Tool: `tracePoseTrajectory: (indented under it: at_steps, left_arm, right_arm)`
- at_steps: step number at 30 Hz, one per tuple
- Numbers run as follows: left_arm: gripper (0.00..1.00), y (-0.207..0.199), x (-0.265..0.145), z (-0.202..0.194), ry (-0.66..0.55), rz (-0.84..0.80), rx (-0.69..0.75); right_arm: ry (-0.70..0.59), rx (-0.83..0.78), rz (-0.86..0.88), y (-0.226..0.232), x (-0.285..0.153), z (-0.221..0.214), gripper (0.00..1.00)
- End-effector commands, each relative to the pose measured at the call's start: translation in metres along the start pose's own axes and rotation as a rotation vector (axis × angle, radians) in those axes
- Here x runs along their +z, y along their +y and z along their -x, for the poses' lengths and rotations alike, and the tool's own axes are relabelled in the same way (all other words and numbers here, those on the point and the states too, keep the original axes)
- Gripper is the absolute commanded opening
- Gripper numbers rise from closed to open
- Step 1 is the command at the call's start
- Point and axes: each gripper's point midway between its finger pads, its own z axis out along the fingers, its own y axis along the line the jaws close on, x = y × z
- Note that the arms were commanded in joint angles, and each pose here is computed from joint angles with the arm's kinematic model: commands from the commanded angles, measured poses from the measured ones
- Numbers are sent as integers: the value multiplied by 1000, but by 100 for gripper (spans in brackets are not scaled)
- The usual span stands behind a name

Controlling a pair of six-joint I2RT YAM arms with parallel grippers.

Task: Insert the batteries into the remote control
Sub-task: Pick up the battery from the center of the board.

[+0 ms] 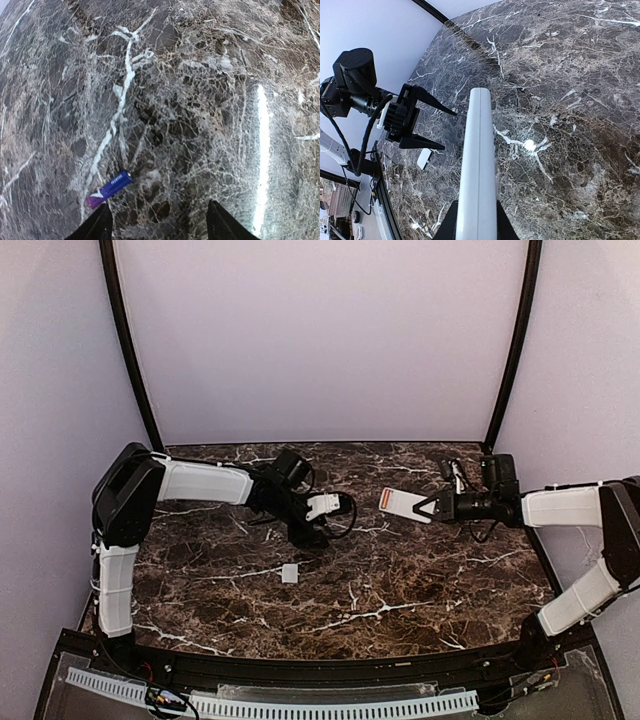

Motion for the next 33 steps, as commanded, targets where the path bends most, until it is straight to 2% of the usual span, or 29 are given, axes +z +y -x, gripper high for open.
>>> tracePoseTrajectory:
  at_steps: [1,6,11,18,24,28,33]
  left_arm:
    - [64,6,0,12,-8,-35,136]
    - [60,14,11,15,5,-64,188]
    - [53,19,17,14,7,-91,156]
    - [57,23,21,29,-41,-100,62]
    - [58,31,25,27,-1,-83,-13]
    - [61,58,6,42,-17,60,-169]
    - [63,92,-32,49,-110,340,-497]
  right_arm:
    - [-1,-22,10,5,-7,-5,0]
    - [-4,-21,-1,3,-11,-7,0]
    - [-6,-18,-6,1,-14,-8,0]
    - [1,-12,-7,-2,-12,-10,0]
    - [1,-11,-6,-2,-13,-9,0]
    - [3,-21,-4,-3,-13,-10,0]
    - [-14,-50,20,1,-18,-5,0]
